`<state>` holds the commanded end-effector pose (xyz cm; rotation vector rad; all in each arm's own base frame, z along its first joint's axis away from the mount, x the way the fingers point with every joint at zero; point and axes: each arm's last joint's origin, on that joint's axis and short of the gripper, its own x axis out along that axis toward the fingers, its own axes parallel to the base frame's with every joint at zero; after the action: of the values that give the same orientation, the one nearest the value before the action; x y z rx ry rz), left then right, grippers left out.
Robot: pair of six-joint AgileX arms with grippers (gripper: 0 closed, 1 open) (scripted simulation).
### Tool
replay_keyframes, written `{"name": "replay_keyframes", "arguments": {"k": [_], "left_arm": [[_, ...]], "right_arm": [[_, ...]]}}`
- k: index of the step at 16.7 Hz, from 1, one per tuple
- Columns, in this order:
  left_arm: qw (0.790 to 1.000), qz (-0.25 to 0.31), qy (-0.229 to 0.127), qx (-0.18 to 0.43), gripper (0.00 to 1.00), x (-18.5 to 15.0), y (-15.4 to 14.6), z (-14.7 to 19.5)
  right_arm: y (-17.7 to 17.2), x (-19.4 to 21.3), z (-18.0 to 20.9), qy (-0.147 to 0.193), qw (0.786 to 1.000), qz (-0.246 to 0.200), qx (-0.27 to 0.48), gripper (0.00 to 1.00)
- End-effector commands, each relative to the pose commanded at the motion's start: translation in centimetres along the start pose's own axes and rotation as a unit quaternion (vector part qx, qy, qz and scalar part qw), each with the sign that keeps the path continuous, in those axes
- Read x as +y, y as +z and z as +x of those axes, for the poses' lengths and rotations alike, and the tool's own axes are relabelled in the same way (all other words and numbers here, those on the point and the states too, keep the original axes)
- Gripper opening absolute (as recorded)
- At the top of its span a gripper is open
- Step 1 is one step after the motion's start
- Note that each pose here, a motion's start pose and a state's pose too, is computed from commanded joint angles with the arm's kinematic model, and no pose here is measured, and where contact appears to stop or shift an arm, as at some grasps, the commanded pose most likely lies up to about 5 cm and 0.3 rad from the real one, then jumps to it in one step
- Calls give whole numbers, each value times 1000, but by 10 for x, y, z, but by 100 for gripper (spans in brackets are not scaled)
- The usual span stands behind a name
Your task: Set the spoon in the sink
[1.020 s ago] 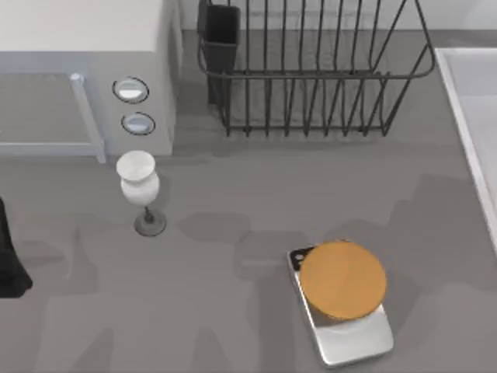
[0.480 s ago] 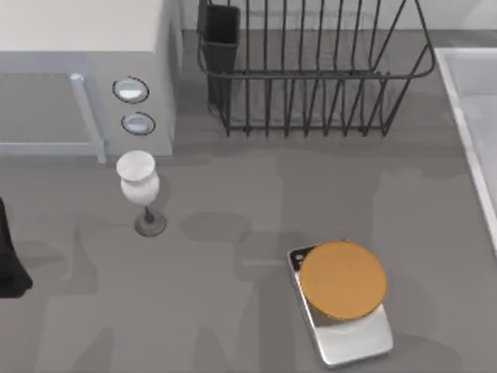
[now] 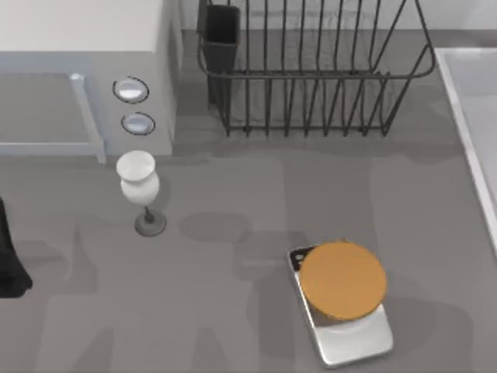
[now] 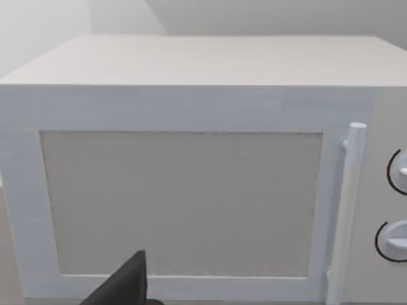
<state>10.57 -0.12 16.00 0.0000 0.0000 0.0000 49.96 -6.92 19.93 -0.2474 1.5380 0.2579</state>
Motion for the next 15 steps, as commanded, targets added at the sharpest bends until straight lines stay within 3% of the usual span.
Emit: {"name": "replay_keyframes", "arguments": {"k": [7, 15], "left_arm": [[1000, 0, 0, 0, 100, 0, 0, 0], [1000, 0, 0, 0, 100, 0, 0, 0]], "right_arm": [[1, -3, 4, -2, 1000, 3, -6, 0], [0, -1, 43, 2, 1000, 0, 3, 0]]}}
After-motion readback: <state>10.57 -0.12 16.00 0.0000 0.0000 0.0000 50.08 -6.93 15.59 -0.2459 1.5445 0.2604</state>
